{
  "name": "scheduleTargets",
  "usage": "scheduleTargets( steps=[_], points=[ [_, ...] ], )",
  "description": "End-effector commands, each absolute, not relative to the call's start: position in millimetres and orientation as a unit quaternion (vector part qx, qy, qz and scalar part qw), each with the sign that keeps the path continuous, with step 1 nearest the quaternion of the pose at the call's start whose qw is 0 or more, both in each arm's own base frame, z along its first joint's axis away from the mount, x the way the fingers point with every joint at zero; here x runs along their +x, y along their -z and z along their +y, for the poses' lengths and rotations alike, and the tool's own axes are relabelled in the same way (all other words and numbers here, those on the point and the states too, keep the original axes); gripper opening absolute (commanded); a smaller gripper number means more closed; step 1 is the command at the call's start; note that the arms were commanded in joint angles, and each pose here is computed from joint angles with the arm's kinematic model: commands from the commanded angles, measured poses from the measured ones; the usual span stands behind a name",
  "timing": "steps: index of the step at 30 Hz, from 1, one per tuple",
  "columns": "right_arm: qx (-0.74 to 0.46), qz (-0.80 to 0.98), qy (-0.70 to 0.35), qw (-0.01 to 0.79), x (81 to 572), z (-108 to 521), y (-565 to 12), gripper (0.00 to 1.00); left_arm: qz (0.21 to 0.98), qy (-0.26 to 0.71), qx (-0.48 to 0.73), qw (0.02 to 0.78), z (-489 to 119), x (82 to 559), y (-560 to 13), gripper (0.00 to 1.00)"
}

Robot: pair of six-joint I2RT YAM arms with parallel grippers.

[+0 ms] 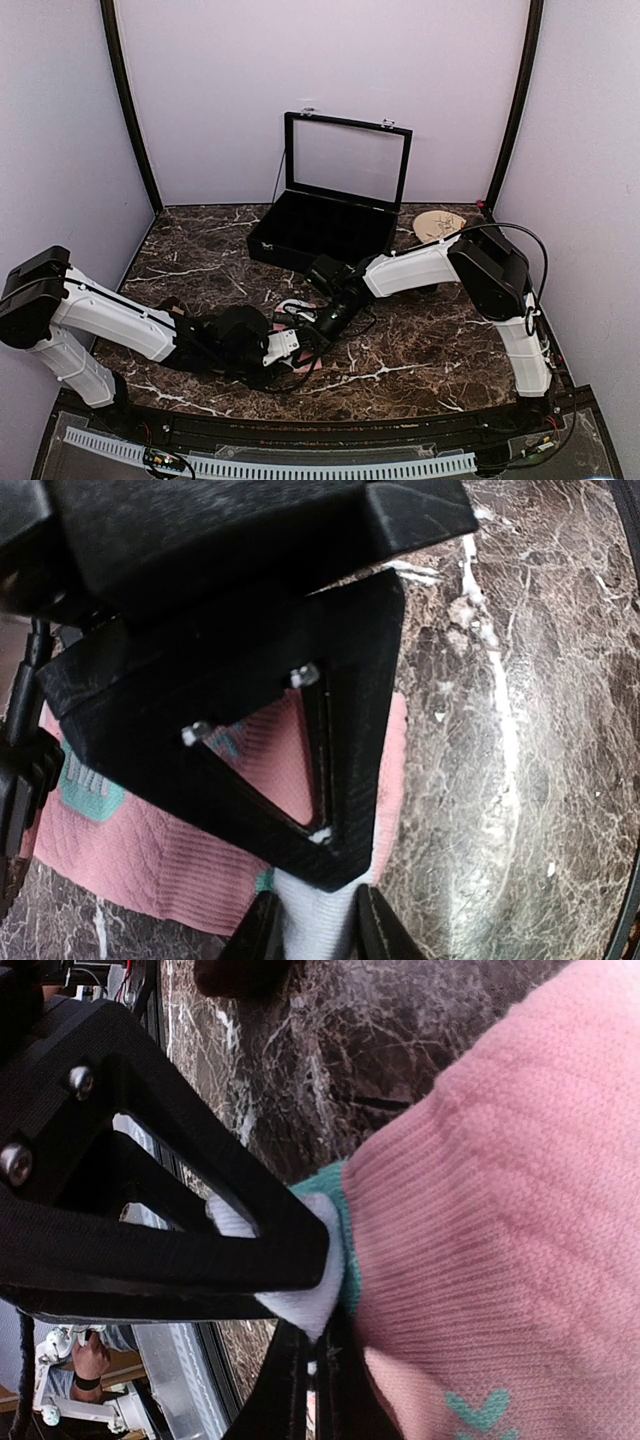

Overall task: Roll the socks
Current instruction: Roll the sock at the center of the board.

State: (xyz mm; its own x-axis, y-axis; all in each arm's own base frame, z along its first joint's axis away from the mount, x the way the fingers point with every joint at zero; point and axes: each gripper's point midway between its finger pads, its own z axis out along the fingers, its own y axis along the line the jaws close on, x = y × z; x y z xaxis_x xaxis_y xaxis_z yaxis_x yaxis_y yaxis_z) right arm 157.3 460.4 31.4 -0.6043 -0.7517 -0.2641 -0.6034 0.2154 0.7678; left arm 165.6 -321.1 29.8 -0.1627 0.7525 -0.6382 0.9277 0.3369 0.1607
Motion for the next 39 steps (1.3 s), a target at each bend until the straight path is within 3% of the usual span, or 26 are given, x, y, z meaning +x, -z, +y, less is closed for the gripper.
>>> scheduleTargets(
  steps=[1, 6, 14, 18, 30, 39],
  points=[
    [0.446, -0.765, 0.458, 0.077, 156.5, 465.2, -44.9, 0.00, 0.752, 0.142, 0.576, 0.286, -320.4, 153.2, -20.2, 0.27],
    [0.447, -0.763, 0.460, 0.078, 156.2, 465.9, -46.2, 0.00, 0.761, 0.142, 0.574, 0.266, -317.2, 149.0, -12.0, 0.26],
    [0.446, -0.763, 0.460, 0.080, 156.3, 466.2, -45.8, 0.00, 0.779, 0.139, 0.571, 0.218, -316.4, 142.4, 7.1, 0.00],
    [0.445, -0.765, 0.459, 0.080, 156.0, 465.3, -44.8, 0.01, 0.787, 0.140, 0.564, 0.207, -315.3, 140.9, 10.5, 0.00],
    [0.442, -0.772, 0.452, 0.066, 160.4, 460.7, -46.3, 0.23, 0.818, 0.172, 0.524, 0.163, -318.5, 128.3, 9.8, 0.00],
    [0.431, -0.784, 0.447, 0.022, 173.4, 449.2, -57.7, 0.29, 0.832, 0.217, 0.491, 0.141, -321.4, 115.4, 4.1, 0.00]
  ],
)
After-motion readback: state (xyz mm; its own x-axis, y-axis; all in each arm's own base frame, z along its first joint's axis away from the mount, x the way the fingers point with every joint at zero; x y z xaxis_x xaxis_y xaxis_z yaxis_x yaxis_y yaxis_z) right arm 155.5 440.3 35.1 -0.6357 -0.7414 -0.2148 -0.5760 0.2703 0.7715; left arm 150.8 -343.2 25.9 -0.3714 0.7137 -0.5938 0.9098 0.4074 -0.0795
